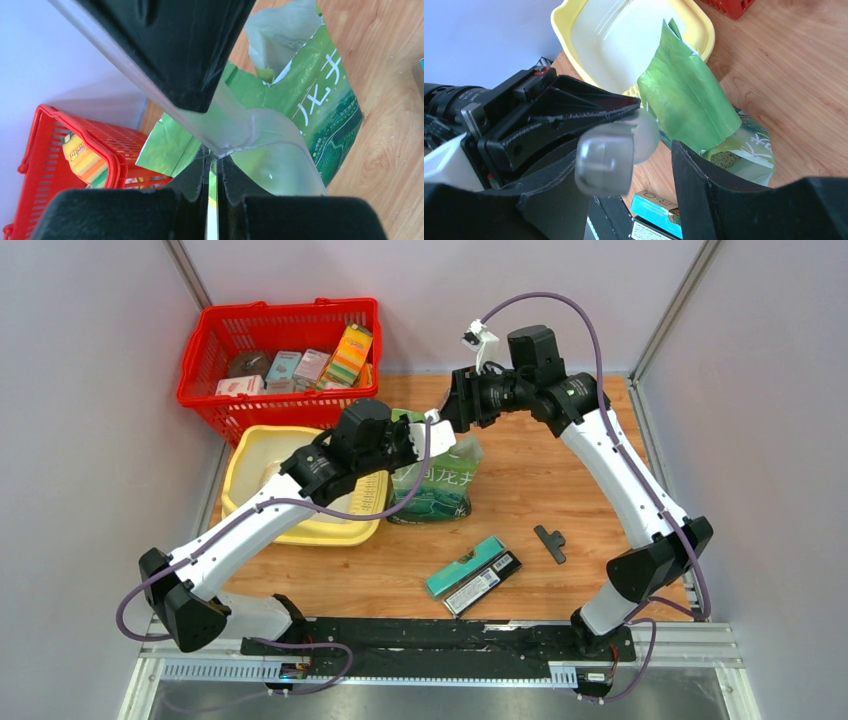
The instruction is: Fill the litter box with clean litter
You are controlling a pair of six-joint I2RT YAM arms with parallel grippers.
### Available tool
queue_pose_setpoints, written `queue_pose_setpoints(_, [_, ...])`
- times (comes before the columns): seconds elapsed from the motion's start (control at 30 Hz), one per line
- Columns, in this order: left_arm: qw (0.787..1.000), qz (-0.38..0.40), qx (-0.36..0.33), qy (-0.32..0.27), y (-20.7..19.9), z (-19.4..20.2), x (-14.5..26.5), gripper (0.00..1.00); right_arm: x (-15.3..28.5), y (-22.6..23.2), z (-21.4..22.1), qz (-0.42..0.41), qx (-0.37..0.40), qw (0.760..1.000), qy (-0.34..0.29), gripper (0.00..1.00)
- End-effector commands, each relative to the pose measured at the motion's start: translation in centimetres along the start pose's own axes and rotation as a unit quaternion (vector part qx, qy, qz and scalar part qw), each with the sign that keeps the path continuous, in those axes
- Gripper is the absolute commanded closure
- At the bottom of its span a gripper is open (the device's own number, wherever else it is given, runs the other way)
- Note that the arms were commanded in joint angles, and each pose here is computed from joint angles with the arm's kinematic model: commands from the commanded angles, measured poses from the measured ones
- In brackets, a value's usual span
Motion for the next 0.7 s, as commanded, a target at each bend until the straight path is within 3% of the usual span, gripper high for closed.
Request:
queue_pose_setpoints(0.0, [0.999,-0.023,-0.008,-0.033,0.78,-1.65,-0.06,1.00,-0.43,0.90,-1.21,0.000,0.028,0.999,-0.029,0.42])
queue_pose_setpoints(0.43, [0.999,-0.031,-0.014,-0.030,1.07,-1.89,-0.46,1.00,-0.42,0.84,-1.19,0.006,0.045,0.998,-0.035,0.60])
queue_pose_setpoints(0.67, [0.999,-0.038,-0.018,-0.030,1.39,-2.02,-0.55,1.00,-0.29,0.70,-0.78,0.013,0.048,0.998,-0.031,0.59])
Point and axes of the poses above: each gripper's point midway between its finger pads, its own x axis back along the fingers, its own y axis along the line the jaws close on, z = x × y, the point moved 9 cm from there along x, back along the fingers, and after that the axes turned 12 degrees about -x, right-handed, at the moved point
